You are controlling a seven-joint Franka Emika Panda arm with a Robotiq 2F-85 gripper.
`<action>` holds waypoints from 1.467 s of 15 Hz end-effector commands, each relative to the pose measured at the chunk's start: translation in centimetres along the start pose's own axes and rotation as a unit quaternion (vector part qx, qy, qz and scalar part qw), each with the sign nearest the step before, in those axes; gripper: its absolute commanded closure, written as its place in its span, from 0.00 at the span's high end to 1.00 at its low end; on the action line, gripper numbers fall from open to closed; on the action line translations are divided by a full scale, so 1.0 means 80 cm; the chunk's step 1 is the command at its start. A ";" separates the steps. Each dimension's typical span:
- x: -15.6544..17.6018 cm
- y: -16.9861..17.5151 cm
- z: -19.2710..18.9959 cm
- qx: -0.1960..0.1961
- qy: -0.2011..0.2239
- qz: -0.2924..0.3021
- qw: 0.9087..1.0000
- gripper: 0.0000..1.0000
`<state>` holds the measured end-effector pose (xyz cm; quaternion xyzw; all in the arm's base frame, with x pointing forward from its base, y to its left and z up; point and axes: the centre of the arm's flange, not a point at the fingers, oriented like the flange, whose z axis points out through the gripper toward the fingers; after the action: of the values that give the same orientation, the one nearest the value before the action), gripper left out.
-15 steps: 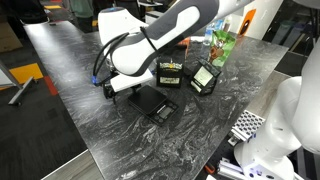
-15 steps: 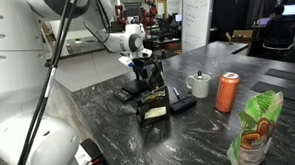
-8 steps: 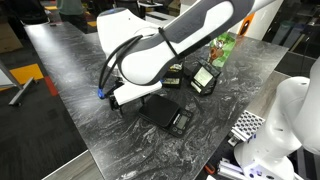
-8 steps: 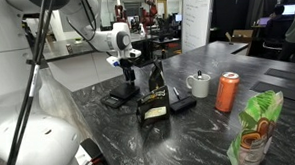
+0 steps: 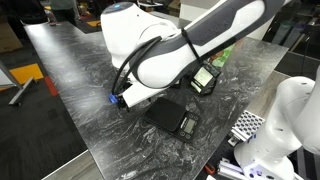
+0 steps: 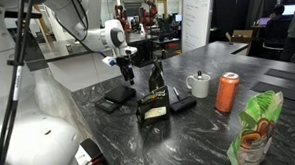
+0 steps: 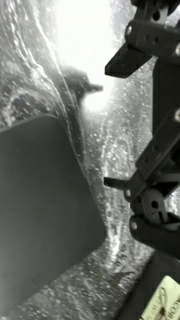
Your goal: Remove the black packet from the scale, put it on the counter, move the counter backwards and then put the smaller black packet on the scale
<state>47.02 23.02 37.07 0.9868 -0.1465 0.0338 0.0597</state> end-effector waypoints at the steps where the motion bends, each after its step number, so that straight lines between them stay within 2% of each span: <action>1: 0.034 0.024 -0.039 -0.039 0.064 -0.063 0.995 1.00; 4: 0.059 0.038 -0.090 -0.046 0.099 -0.106 0.988 1.00; 5: 0.063 0.042 -0.111 -0.018 0.125 -0.136 0.983 1.00; 7: 0.065 0.051 -0.151 0.005 0.143 -0.170 0.975 1.00; 10: 0.049 0.077 -0.204 0.011 0.122 -0.170 0.978 1.00; 16: -0.022 0.143 -0.268 0.010 0.098 -0.100 0.990 1.00; 19: -0.049 0.182 -0.275 0.020 0.097 -0.064 0.993 1.00; 22: -0.063 0.227 -0.261 0.029 0.093 -0.016 0.995 1.00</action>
<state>38.69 13.48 60.93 0.9861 -0.0791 0.1353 0.0545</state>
